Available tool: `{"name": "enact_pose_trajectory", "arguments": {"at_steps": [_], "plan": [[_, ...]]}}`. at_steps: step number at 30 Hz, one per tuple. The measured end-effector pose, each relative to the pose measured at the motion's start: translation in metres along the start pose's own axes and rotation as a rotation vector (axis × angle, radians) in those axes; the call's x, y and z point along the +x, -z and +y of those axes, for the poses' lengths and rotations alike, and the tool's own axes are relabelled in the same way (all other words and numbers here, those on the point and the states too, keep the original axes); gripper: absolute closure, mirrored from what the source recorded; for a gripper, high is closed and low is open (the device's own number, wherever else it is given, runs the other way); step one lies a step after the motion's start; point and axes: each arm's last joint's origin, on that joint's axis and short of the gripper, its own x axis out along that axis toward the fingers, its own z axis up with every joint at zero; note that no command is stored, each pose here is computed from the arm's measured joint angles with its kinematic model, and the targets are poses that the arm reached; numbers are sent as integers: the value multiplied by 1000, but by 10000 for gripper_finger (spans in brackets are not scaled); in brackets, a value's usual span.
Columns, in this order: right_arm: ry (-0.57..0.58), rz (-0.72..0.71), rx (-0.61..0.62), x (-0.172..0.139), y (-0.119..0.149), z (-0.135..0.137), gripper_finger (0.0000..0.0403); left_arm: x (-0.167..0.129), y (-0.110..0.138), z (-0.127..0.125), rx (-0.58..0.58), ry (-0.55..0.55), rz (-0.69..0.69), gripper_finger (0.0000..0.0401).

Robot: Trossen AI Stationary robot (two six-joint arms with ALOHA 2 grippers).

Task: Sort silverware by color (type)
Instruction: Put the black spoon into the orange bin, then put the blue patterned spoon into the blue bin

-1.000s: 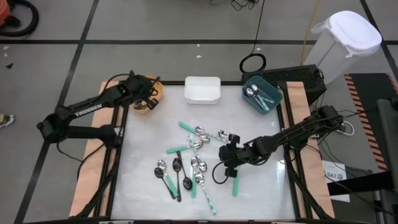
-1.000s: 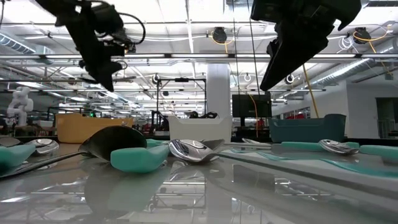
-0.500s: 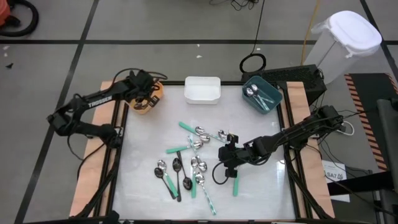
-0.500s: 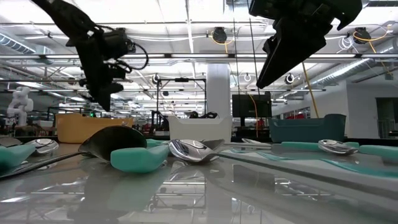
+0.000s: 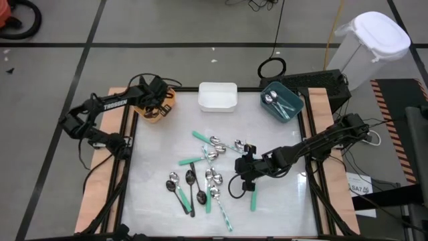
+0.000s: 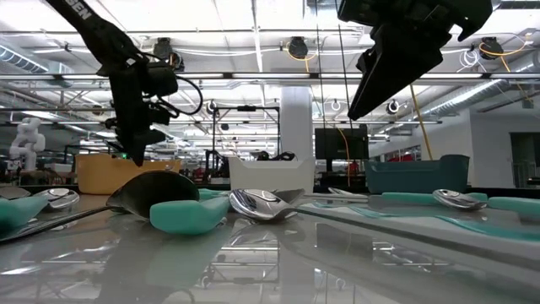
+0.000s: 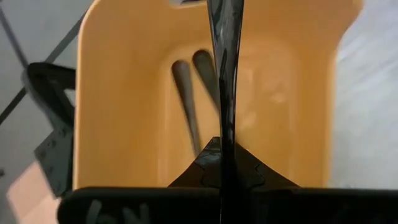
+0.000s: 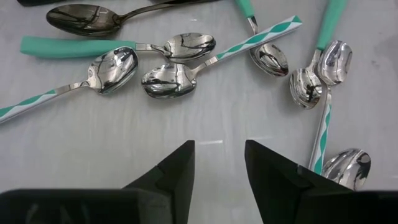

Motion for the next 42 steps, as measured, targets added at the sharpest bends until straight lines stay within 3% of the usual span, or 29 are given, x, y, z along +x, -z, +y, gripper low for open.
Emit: {"name": "enact_pose_trajectory", "arguments": {"at_steps": [14,29,36,42], "plan": [[0,0,0,0,0,0,268,0,10,1,109,8,97,399],[-3,-8,5,0,-1,0,268,-1,9,-1,27,9,84,335],[-3,-8,3,0,-1,0,268,-7,7,-17,59,33,55,334],[-2,-8,3,0,-1,0,268,-34,12,-47,102,91,-9,334]]}}
